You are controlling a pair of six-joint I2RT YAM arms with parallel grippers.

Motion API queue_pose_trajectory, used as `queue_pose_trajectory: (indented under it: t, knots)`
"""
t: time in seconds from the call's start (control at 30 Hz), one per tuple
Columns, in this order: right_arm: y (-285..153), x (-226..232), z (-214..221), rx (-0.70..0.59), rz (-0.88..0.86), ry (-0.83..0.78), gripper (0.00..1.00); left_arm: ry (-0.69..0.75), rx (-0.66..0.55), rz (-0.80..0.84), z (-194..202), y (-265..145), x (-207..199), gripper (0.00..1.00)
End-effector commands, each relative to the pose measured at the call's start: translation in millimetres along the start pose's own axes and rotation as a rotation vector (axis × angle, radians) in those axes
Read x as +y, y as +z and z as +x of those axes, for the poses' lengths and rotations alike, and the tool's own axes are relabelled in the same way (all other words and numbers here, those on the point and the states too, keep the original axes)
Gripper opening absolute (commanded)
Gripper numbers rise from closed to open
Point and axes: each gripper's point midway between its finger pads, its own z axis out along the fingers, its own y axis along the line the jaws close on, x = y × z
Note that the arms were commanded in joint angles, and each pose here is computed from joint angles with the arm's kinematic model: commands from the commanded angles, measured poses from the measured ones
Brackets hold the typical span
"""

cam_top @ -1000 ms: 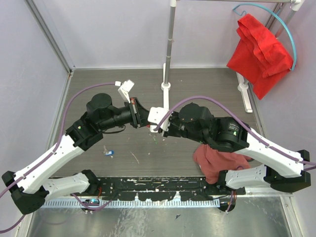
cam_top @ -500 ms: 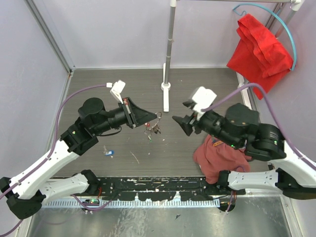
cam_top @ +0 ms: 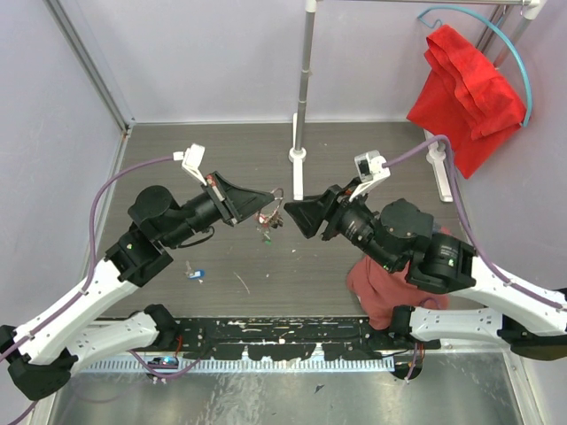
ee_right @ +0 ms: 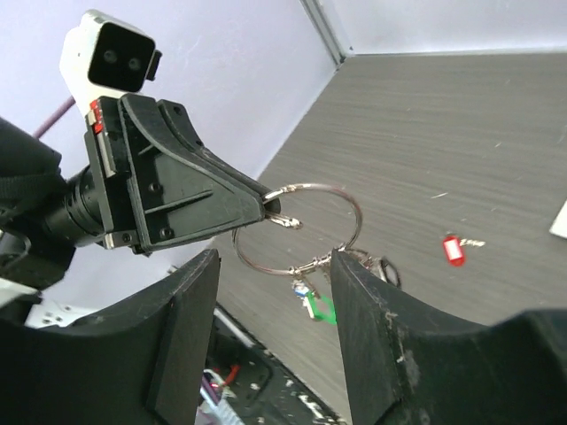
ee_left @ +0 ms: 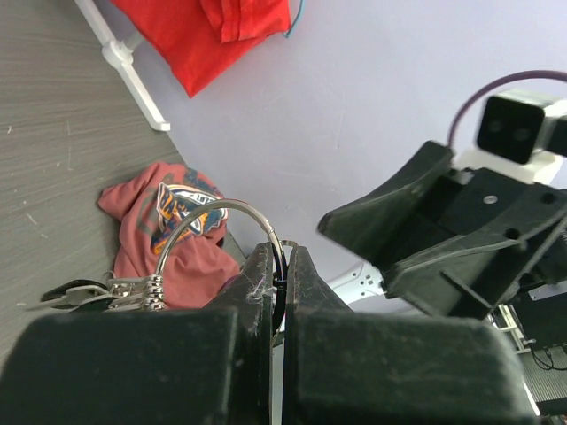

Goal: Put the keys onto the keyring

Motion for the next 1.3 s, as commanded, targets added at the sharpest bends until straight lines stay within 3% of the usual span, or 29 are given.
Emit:
queue_pose_trajectory:
  t: [0.0, 0.37, 0.57, 0.8, 1.13, 1.27]
  knots:
    - [-3, 15, -30, -0.140, -0.052, 0.301, 0.57, 0.016, -0.070, 0.107, -17, -5, -27, 0.00]
    - [-5, 18, -33, -0.203, -0.116, 0.566, 0.54, 0.049, -0.096, 0.128, -21, -14, -32, 0.00]
    - [1, 19, -39, -0.182, -0.068, 0.469, 0.54, 0.175, -0.100, 0.183, -20, -26, -40, 0.00]
    - [1, 16, -31, -0.161, -0.052, 0.484, 0.54, 0.284, -0.130, 0.194, -25, -35, -44, 0.00]
    - [8, 48, -30, -0.123, -0.196, 0.483, 0.52, 0.531, -0.303, 0.332, -39, -52, -59, 0.00]
    - [8, 59, -30, -0.112, -0.246, 0.505, 0.50, 0.564, -0.336, 0.355, -44, -60, -66, 0.00]
